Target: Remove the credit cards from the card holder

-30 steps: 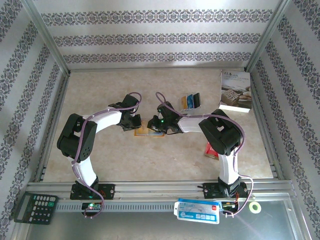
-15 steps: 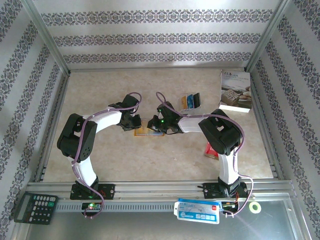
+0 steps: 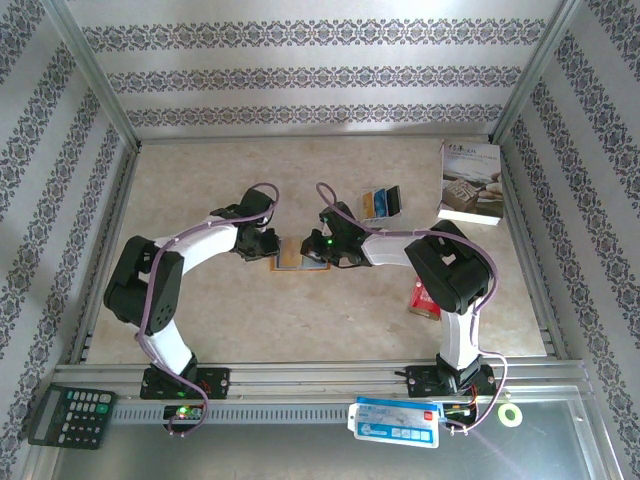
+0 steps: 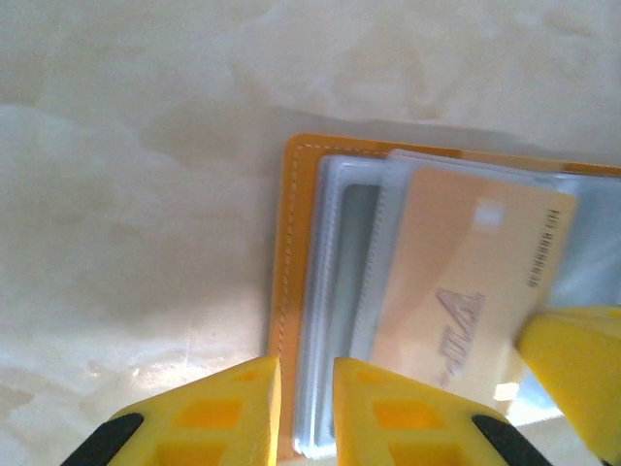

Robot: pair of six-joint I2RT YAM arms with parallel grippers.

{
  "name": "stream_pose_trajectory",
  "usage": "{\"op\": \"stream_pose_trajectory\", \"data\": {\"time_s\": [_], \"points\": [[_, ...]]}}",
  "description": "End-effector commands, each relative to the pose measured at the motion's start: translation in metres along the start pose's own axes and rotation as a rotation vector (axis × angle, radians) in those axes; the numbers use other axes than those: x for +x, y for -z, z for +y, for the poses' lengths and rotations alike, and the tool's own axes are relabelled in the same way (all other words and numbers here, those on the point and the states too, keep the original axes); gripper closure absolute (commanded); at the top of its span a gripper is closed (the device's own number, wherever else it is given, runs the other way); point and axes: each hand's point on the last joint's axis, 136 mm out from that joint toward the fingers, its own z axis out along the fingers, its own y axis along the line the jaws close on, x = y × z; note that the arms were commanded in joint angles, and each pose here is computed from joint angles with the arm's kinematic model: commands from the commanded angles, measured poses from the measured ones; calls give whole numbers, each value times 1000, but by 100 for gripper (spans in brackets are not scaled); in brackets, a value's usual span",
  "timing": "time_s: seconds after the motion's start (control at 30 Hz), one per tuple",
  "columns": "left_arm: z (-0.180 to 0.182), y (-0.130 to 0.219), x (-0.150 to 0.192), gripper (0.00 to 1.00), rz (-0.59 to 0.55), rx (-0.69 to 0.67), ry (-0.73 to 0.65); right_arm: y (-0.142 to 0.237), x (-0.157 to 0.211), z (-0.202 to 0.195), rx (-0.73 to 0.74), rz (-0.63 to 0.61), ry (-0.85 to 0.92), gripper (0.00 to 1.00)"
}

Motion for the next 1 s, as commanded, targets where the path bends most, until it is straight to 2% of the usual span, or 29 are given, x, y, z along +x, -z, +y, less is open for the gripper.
{"op": "stream_pose_trajectory", "data": {"time_s": [0.0,0.1,0.2,0.5,0.77,0.97], "points": [[-24,16,-5,79,-46,105,-15,7,-2,-7,33,-20,18,96],[-42,6,-2,79,-9,207,0,7,-2,-6,29,-16,21,96],[-47,-9,3,80,44,235,18,6,-1,-6,24,-8,23,96],[-35,-32,3,80,76,162,26,7,1,-10,26,7,25,96],[-2,-37,18,80,84,28,44,16,-6,-23,46,-26,10,97],[-4,-33,17,80,83,34,42,18,-8,-23,29,-23,9,96]]}}
